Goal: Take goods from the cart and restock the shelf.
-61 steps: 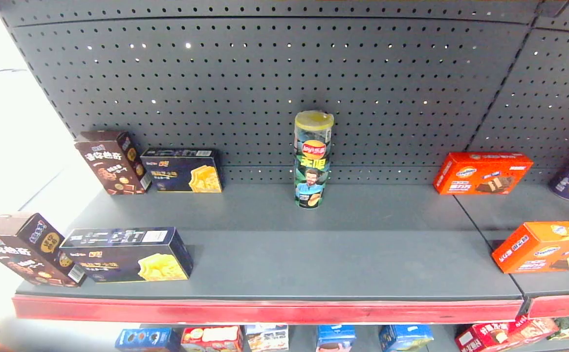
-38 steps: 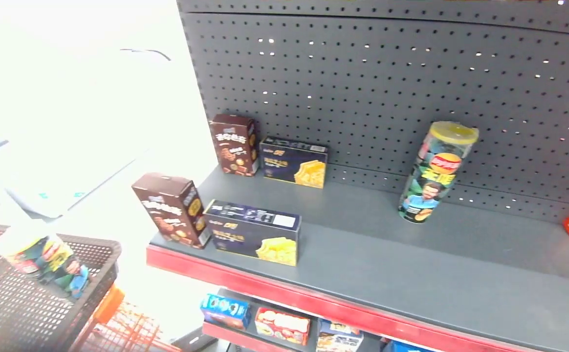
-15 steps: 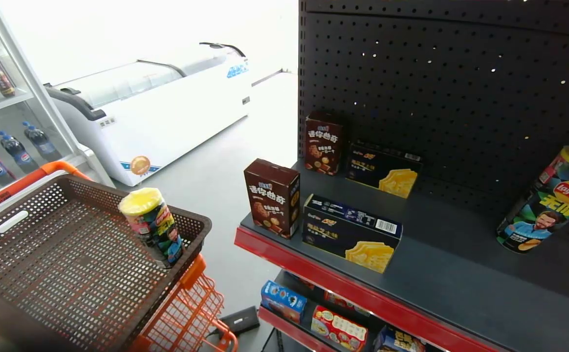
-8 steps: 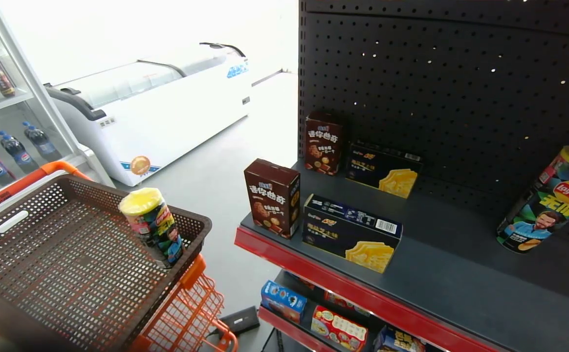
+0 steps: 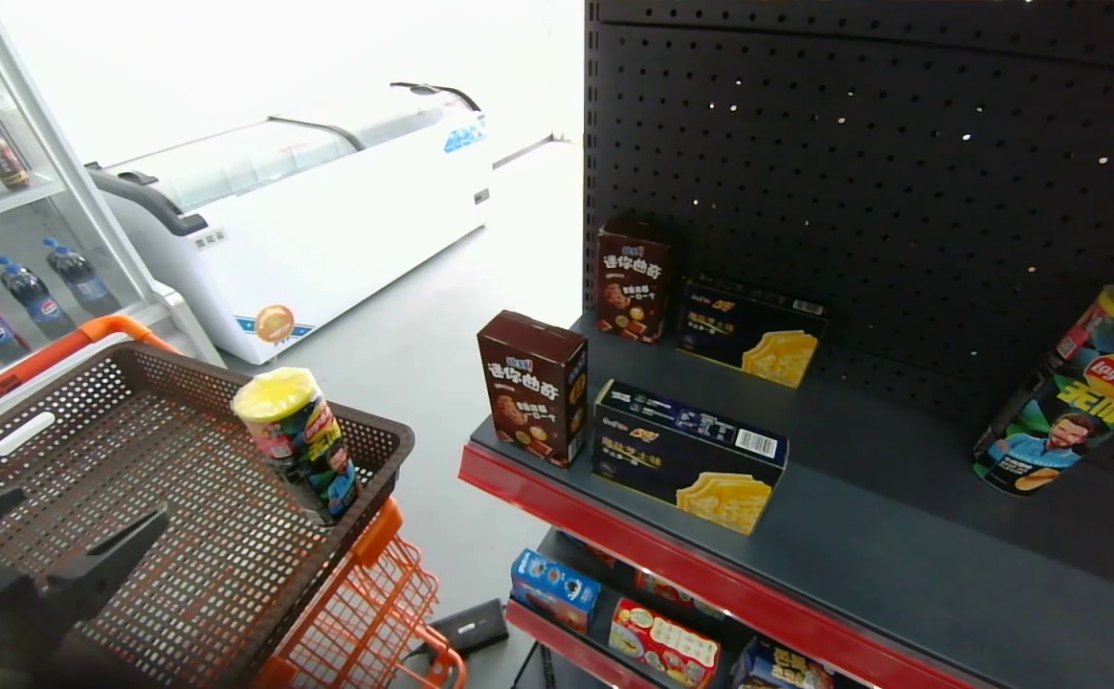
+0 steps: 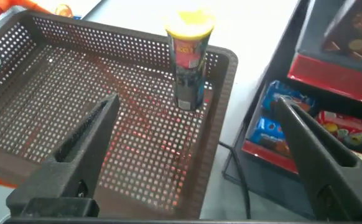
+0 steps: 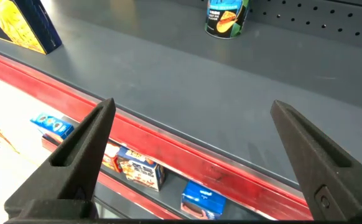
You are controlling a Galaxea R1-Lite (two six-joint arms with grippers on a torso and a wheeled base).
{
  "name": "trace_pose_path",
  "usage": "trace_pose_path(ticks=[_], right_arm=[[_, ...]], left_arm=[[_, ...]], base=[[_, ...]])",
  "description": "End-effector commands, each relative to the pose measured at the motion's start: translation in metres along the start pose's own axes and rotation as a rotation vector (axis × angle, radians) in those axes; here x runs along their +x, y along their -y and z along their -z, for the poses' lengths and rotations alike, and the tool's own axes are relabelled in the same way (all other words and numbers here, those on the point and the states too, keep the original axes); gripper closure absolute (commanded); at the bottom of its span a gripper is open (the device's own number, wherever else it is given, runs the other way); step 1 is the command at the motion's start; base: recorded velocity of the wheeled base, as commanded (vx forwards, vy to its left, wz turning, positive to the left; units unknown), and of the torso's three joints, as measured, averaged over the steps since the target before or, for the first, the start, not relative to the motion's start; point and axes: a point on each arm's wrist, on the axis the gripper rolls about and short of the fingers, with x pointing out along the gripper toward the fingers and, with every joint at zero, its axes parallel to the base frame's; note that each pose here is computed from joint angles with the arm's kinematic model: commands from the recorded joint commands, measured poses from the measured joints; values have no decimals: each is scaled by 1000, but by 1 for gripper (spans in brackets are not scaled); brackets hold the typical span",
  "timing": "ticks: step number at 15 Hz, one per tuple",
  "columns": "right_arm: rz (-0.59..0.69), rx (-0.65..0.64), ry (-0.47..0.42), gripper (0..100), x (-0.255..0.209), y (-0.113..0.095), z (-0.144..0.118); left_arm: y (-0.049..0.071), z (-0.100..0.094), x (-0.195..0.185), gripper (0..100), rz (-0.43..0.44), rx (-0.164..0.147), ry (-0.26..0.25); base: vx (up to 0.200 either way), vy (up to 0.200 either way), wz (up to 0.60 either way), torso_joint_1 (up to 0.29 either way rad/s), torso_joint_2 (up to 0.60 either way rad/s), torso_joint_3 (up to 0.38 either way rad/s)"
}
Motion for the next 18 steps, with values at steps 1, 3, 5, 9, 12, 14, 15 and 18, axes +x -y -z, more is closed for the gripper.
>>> trace_pose_path(ticks=[1,3,5,9,12,14,15,18], right_arm=[[1,0,0,0,0,0,0],[1,0,0,0,0,0,0],[1,0,1,0,0,0,0],[1,0,1,0,0,0,0],[1,0,0,0,0,0,0],[1,0,1,0,0,0,0],[1,0,-2,0,0,0,0],[1,0,1,0,0,0,0]], left_arm=[[-3,21,44,0,0,-3,-138],[-11,40,94,0,-30,-7,-110],[-13,47,113,0,-34,-3,-69],[-13,62,148,0,-26,-4,-39],[-16,66,172,0,-30,-3,-16],[-17,67,183,0,-32,0,-10],[-18,70,191,0,-30,-1,-18],[-19,76,209,0,-29,-2,-12]], base=[[0,0,0,0,0,0],[0,0,0,0,0,0],[0,0,0,0,0,0],[0,0,0,0,0,0],[0,0,0,0,0,0],[0,0,0,0,0,0],[0,0,0,0,0,0],[0,0,0,0,0,0]])
